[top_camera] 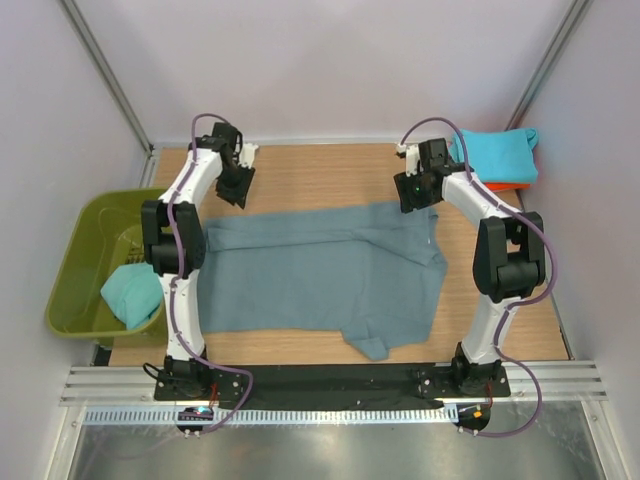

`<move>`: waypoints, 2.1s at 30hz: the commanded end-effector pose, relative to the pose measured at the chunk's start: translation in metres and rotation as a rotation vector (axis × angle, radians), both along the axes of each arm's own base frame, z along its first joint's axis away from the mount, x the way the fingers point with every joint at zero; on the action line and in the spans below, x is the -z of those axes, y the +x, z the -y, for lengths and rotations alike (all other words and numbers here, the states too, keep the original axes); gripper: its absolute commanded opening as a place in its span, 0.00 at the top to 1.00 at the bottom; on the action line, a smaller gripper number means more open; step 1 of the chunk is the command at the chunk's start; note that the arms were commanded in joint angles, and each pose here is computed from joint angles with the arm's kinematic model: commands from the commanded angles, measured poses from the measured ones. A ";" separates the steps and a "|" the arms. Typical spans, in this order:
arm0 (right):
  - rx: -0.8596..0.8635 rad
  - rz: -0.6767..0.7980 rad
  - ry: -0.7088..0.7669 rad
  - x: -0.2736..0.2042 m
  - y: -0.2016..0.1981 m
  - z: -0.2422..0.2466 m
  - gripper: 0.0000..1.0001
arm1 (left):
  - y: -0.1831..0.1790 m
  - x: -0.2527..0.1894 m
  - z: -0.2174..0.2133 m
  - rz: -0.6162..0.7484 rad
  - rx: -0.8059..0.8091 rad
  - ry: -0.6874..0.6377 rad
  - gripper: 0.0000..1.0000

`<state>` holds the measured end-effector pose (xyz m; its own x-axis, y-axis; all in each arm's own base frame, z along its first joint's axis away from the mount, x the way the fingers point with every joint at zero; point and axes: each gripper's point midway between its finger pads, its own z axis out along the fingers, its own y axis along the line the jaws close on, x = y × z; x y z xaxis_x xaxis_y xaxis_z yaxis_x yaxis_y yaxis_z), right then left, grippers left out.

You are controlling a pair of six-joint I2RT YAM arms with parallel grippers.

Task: Fold and stack the t-shirts
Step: Fold the tshirt

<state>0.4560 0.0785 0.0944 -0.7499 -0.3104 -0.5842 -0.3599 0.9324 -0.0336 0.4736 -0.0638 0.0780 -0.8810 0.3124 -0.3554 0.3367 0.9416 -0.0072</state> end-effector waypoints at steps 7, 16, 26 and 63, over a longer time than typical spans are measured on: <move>0.069 -0.099 0.024 0.031 -0.014 0.010 0.46 | -0.017 0.018 0.011 -0.098 0.024 -0.024 0.67; 0.099 -0.103 0.023 0.045 0.003 0.019 0.46 | -0.018 0.038 0.007 -0.147 0.025 0.015 0.67; 0.187 -0.121 -0.011 0.073 0.027 0.055 0.46 | -0.009 0.063 0.004 -0.174 0.027 0.086 0.67; 0.206 0.094 0.144 -0.008 0.104 0.056 0.46 | -0.006 -0.041 0.073 0.055 0.038 -0.031 0.42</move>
